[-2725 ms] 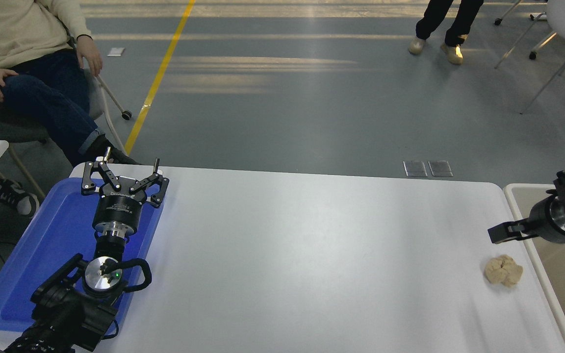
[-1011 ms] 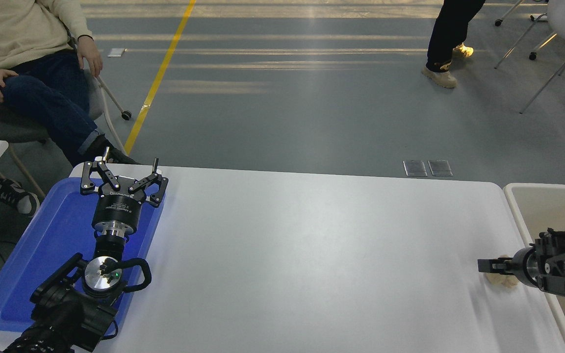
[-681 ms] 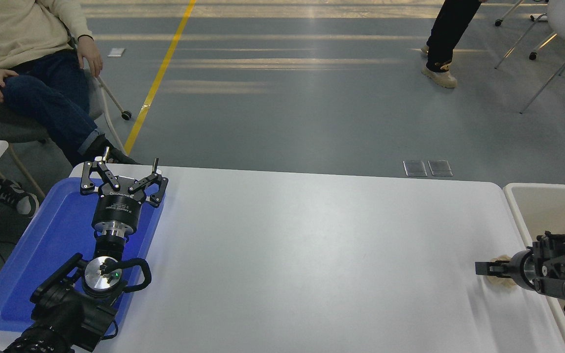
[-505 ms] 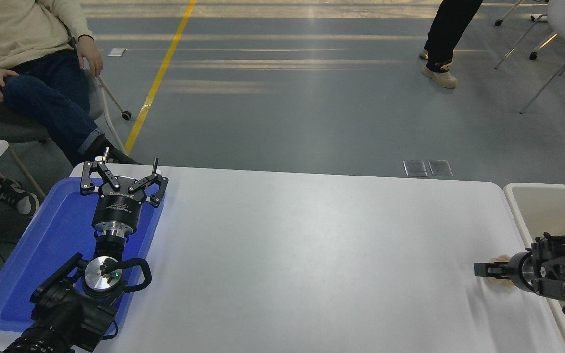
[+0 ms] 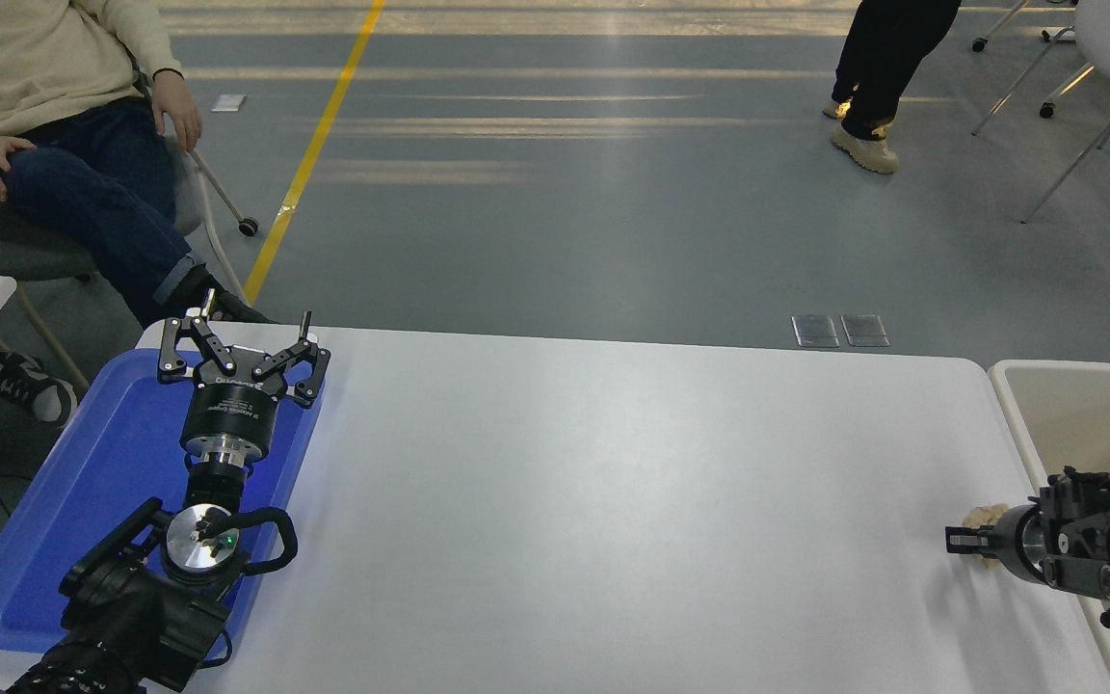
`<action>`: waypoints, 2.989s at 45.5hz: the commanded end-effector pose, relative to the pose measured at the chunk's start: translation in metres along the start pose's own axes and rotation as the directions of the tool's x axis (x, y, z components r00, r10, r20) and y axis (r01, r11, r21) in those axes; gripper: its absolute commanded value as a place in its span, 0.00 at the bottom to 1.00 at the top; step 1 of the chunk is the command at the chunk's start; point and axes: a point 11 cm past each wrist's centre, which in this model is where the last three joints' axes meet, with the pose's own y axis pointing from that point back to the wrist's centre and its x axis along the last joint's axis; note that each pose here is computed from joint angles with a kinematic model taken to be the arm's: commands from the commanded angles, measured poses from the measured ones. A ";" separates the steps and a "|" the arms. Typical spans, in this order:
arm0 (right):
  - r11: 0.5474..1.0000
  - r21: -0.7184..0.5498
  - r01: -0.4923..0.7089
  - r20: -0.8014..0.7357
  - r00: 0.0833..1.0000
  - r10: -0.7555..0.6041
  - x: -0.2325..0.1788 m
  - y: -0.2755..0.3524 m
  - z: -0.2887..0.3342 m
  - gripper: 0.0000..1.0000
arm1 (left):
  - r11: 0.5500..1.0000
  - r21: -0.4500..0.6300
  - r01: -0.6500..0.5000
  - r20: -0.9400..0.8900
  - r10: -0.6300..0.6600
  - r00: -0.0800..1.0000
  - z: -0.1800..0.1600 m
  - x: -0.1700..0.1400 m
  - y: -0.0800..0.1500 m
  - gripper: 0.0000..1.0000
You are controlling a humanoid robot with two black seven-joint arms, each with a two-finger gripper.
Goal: Pick up paper ball place in dustbin
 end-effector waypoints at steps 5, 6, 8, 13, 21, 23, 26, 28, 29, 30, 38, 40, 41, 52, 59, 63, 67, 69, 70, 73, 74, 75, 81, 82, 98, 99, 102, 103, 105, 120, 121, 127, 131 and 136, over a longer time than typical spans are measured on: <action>1.000 0.016 0.003 0.004 1.000 -0.004 -0.002 0.000 -0.003 0.00 | 1.000 0.000 -0.001 0.000 0.001 1.000 0.000 0.000 0.000 1.00; 1.000 0.017 0.003 0.004 1.000 -0.003 -0.001 0.000 -0.004 0.00 | 1.000 0.000 0.000 0.000 0.000 1.000 0.000 0.000 0.000 1.00; 1.000 0.018 0.000 0.004 1.000 0.000 0.001 0.001 -0.004 0.00 | 1.000 0.000 -0.001 0.000 0.001 1.000 0.000 0.000 0.000 1.00; 1.000 0.024 -0.010 0.006 1.000 0.010 0.007 0.003 -0.006 0.00 | 1.000 0.000 0.000 0.000 0.000 1.000 0.000 0.000 0.000 1.00; 0.999 0.033 -0.029 0.012 1.000 0.029 0.020 0.008 -0.008 0.00 | 1.000 0.000 0.000 0.000 0.000 1.000 0.000 0.000 0.000 1.00; 0.999 0.040 -0.032 0.008 0.999 0.032 0.024 0.010 -0.010 0.00 | 1.000 0.001 0.001 0.001 -0.001 1.000 0.000 0.000 0.000 1.00; 0.998 0.045 -0.041 -0.013 0.999 0.041 0.032 0.016 -0.010 0.00 | 1.000 0.000 0.000 0.000 0.000 1.000 0.000 0.000 0.000 1.00; 0.998 0.048 -0.042 -0.026 0.999 0.043 0.035 0.020 -0.008 0.00 | 1.000 0.000 0.000 0.000 0.000 1.000 0.000 0.000 0.000 1.00; 0.997 0.054 -0.049 -0.027 0.998 0.050 0.041 0.026 -0.006 0.00 | 1.000 0.000 0.000 0.000 0.000 1.000 0.000 0.000 0.000 1.00; 0.997 0.057 -0.051 -0.024 0.998 0.052 0.044 0.029 -0.006 0.00 | 1.000 0.000 0.000 0.000 0.000 1.000 0.000 0.000 0.000 1.00; 0.996 0.059 -0.073 -0.001 0.997 0.074 0.062 0.052 0.007 0.00 | 1.000 0.000 0.000 0.000 0.000 1.000 0.000 0.000 0.000 1.00; 0.995 0.061 -0.081 -0.007 0.997 0.082 0.067 0.057 0.009 0.00 | 1.000 0.001 0.001 0.001 -0.001 1.000 0.000 0.000 0.000 1.00; 0.994 0.063 -0.086 -0.012 0.996 0.087 0.070 0.060 0.010 0.00 | 1.000 0.002 0.001 0.001 -0.001 1.000 0.000 0.000 0.000 1.00; 0.992 0.072 -0.104 -0.030 0.994 0.107 0.102 0.094 0.014 0.00 | 1.000 0.002 0.001 0.001 -0.001 1.000 0.000 0.000 0.000 1.00; 0.991 0.080 -0.107 -0.059 0.992 0.111 0.121 0.117 0.009 0.00 | 1.000 0.003 0.001 -0.001 -0.001 1.000 -0.001 0.000 0.000 1.00; 0.990 0.085 -0.112 -0.083 0.989 0.119 0.130 0.133 0.006 0.00 | 1.000 0.003 0.001 -0.001 -0.001 1.000 -0.001 0.000 0.000 1.00; 0.990 0.089 -0.112 -0.102 0.987 0.121 0.135 0.150 0.003 0.00 | 1.000 0.003 0.001 -0.001 -0.001 1.000 -0.001 0.000 0.000 1.00; 0.989 0.094 -0.113 -0.109 0.986 0.123 0.139 0.157 0.000 0.00 | 1.000 0.003 0.001 -0.001 -0.001 1.000 -0.001 0.000 0.000 1.00; 0.989 0.098 -0.110 -0.112 0.986 0.121 0.139 0.160 -0.002 0.00 | 1.000 0.003 0.001 -0.001 -0.001 1.000 -0.001 0.000 0.000 1.00; 0.990 0.103 -0.101 -0.119 0.986 0.113 0.140 0.168 -0.004 0.00 | 1.000 0.004 0.001 -0.001 -0.001 1.000 -0.001 0.000 0.000 1.00; 0.990 0.102 -0.098 -0.121 0.986 0.111 0.141 0.170 -0.004 0.00 | 1.000 0.004 0.001 -0.001 -0.001 1.000 -0.001 0.000 0.000 1.00; 0.990 0.102 -0.093 -0.122 0.987 0.105 0.141 0.172 -0.004 0.00 | 1.000 0.004 0.002 -0.001 -0.002 1.000 -0.001 0.000 0.000 1.00; 0.991 0.117 -0.061 -0.140 0.987 0.077 0.144 0.191 -0.012 0.00 | 1.000 0.004 0.002 -0.001 -0.002 1.000 -0.001 0.000 0.000 1.00; 0.991 0.122 -0.053 -0.139 0.988 0.070 0.144 0.194 -0.014 0.00 | 1.000 0.004 0.002 -0.001 -0.002 1.000 -0.001 0.000 0.000 1.00; 0.982 0.175 0.066 -0.177 0.984 -0.034 0.159 0.251 -0.042 0.00 | 1.000 0.004 0.001 -0.001 -0.001 1.000 -0.001 0.000 0.000 1.00; 0.982 0.176 0.074 -0.179 0.983 -0.042 0.160 0.254 -0.042 0.00 | 1.000 0.004 0.001 0.001 -0.001 1.000 0.000 0.000 0.000 1.00; 0.971 0.204 0.124 -0.195 0.977 -0.084 0.164 0.271 -0.051 0.00 | 1.000 0.004 0.001 -0.001 -0.001 1.000 -0.001 0.000 0.000 1.00; 0.967 0.213 0.138 -0.197 0.976 -0.096 0.164 0.275 -0.053 0.00 | 1.000 0.004 0.001 -0.001 -0.001 1.000 -0.001 0.000 0.000 1.00; 0.959 0.224 0.171 -0.198 0.972 -0.127 0.164 0.281 -0.056 0.00 | 1.000 0.004 0.001 -0.001 -0.001 1.000 -0.001 0.000 0.000 1.00; 0.953 0.219 0.208 -0.209 0.964 -0.163 0.166 0.292 -0.059 0.00 | 1.000 0.004 0.001 0.001 -0.001 1.000 0.000 0.000 0.000 1.00; 0.954 0.218 0.208 -0.210 0.964 -0.163 0.166 0.292 -0.059 0.00 | 1.000 0.004 0.001 -0.001 -0.001 1.000 -0.001 0.000 0.000 1.00; 0.953 0.223 0.206 -0.210 0.965 -0.159 0.166 0.292 -0.060 0.00 | 1.000 0.004 0.002 -0.001 -0.002 1.000 -0.001 0.000 0.000 1.00; 0.952 0.225 0.208 -0.207 0.965 -0.162 0.165 0.291 -0.059 0.00 | 1.000 0.004 0.001 0.001 -0.001 1.000 0.000 0.000 0.000 1.00; 0.952 0.227 0.203 -0.206 0.966 -0.157 0.166 0.291 -0.060 0.00 | 1.000 0.004 0.001 -0.001 -0.001 1.000 -0.001 0.000 0.000 1.00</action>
